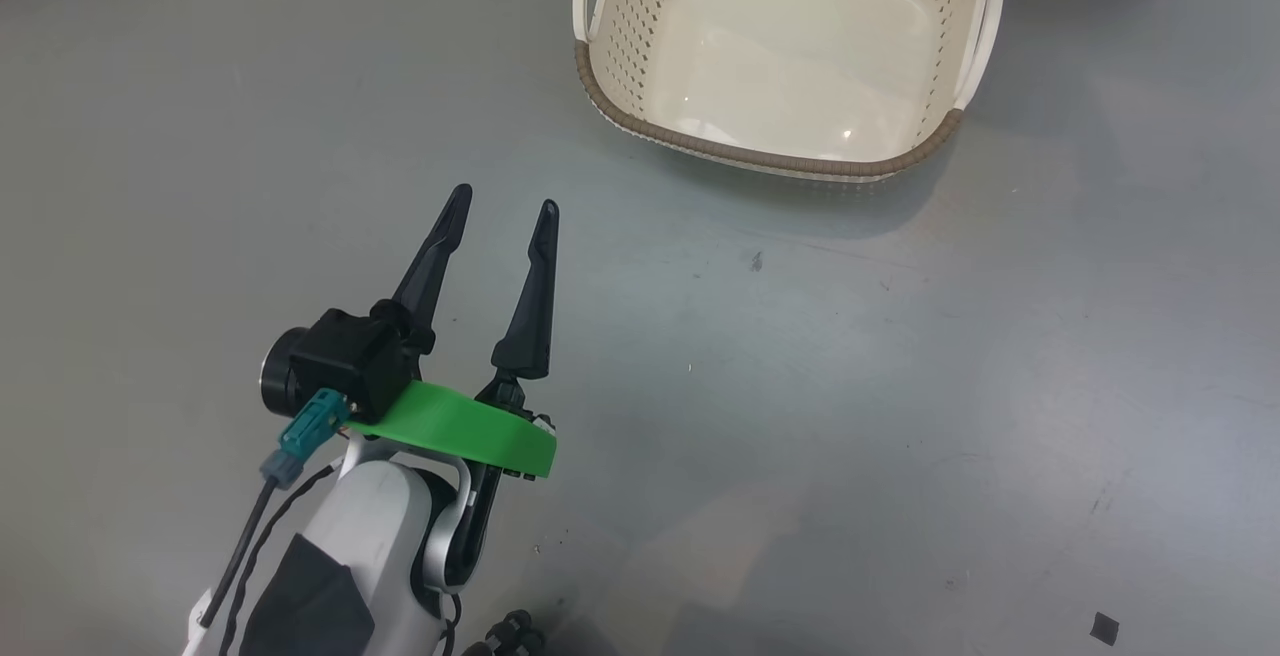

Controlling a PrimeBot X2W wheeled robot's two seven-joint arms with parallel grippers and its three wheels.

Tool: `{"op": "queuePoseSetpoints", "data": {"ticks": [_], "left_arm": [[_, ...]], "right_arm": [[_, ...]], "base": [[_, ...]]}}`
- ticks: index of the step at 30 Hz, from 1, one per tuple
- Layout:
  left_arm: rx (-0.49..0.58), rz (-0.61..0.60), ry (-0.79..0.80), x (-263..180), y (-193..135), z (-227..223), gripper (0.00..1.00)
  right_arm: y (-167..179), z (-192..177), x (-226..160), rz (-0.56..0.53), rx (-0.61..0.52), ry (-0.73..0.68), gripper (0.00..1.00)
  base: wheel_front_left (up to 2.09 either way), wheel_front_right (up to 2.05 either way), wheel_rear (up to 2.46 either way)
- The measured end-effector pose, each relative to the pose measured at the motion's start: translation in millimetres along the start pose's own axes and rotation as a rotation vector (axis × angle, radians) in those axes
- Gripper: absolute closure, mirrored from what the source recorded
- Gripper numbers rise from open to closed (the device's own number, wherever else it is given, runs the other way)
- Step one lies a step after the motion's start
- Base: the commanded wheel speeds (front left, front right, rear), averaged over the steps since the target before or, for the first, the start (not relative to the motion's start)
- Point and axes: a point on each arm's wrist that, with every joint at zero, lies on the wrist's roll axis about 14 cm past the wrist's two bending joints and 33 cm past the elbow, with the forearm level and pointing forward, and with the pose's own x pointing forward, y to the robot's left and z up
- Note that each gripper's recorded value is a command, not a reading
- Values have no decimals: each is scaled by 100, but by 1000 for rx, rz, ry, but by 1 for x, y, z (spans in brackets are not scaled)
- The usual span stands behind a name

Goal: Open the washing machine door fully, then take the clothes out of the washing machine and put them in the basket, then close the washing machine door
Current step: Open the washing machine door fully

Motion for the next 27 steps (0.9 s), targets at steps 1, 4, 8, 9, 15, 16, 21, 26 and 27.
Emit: {"op": "queuePoseSetpoints", "data": {"ticks": [1,4,8,9,15,16,21,26,27], "left_arm": [[0,0,0,0,0,0,0],[-1,-6,-2,0,-2,1,0],[-2,-9,-5,0,-3,2,0],[-3,-9,-6,0,-3,2,0],[-4,-14,-12,0,-5,4,0],[-4,-15,-14,0,-5,5,0],[-6,-19,-20,0,-7,7,0],[-5,-23,-24,-1,-8,9,0],[-5,-21,-25,-1,-8,9,0]], "right_arm": [[0,0,0,0,0,0,100],[0,0,-1,0,17,2,100],[-1,0,-2,2,38,10,100],[-1,0,-3,0,39,11,100],[-1,-3,-5,2,69,41,100],[0,-4,-5,1,70,46,100],[0,-8,-8,-4,82,81,100],[-2,-17,-10,-14,94,126,100],[-2,-18,-11,-17,98,132,100]], "base": [[0,0,0],[0,0,0],[0,0,0],[0,0,0],[0,0,0],[0,0,0],[0,0,0],[0,0,0],[0,0,0]]}}
